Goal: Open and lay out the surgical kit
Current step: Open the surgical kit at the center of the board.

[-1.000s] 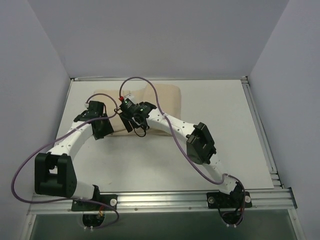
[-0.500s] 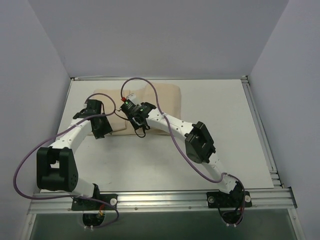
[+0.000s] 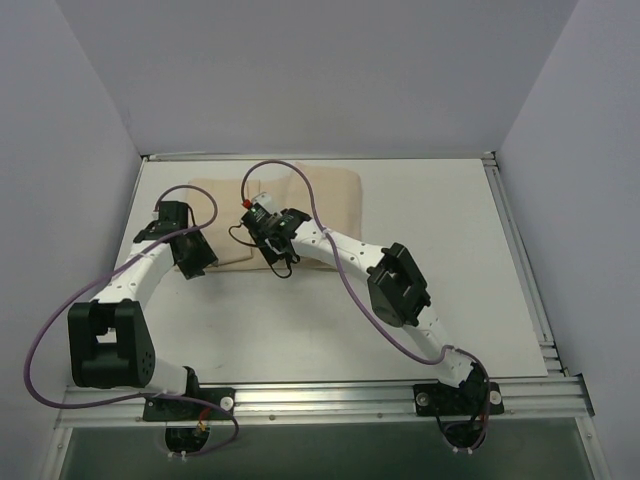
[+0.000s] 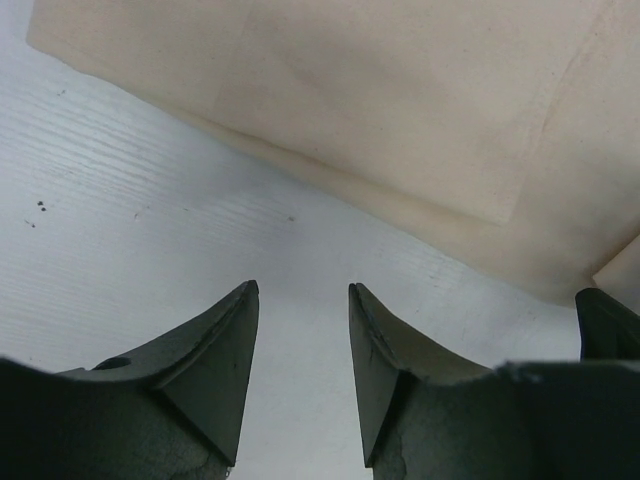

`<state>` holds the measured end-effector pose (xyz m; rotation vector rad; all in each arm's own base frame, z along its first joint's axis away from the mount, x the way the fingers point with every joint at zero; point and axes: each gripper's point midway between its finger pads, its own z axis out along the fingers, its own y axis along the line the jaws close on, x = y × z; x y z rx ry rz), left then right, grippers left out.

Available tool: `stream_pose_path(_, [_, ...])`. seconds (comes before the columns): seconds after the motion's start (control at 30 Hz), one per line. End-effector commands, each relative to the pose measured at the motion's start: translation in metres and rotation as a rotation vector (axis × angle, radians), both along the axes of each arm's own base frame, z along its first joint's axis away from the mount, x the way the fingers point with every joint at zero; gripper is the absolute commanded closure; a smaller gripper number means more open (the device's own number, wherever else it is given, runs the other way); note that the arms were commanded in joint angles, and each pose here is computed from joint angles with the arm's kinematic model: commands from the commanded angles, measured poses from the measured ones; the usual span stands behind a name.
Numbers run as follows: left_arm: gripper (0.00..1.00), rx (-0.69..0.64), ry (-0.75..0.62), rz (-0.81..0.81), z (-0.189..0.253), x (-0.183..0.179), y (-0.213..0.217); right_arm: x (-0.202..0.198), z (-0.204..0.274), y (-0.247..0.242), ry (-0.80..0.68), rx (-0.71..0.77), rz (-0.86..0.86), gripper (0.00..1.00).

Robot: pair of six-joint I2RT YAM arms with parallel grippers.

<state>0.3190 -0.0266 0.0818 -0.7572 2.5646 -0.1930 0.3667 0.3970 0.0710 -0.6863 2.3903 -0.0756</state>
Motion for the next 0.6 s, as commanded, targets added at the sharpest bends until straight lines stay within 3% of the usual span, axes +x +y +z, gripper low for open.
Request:
stream_pose_path(0.0, [0.5, -0.059, -0.036, 0.023, 0.004, 0.01, 0.001, 0.001, -0.002, -0.006, 0.011, -0.017, -0.004, 0.46])
stream_pose_path(0.13, [0.5, -0.071, -0.042, 0.022, 0.005, 0.013, 0.001, 0.005, -0.001, -0.007, -0.002, -0.021, -0.006, 0.5])
stream_pose_path(0.23, [0.51, -0.076, -0.039, 0.018, 0.004, 0.015, 0.0, 0.008, 0.003, -0.007, -0.012, -0.021, -0.011, 0.67])
stream_pose_path(0.27, [0.51, -0.079, -0.036, 0.015, 0.004, 0.015, -0.001, 0.01, 0.009, -0.007, -0.026, -0.01, -0.014, 0.77])
stream_pose_path(0.37, [0.52, -0.082, -0.03, 0.012, 0.001, 0.015, -0.002, 0.016, 0.025, -0.008, -0.052, 0.024, -0.035, 0.91])
stream_pose_path(0.47, [0.52, -0.086, -0.022, 0.005, -0.003, 0.015, -0.002, 0.025, 0.044, -0.017, -0.079, 0.061, -0.079, 1.0])
stream_pose_path(0.57, [0.52, -0.092, 0.004, -0.007, -0.011, 0.015, -0.004, 0.032, 0.068, -0.028, -0.088, 0.131, -0.13, 1.0])
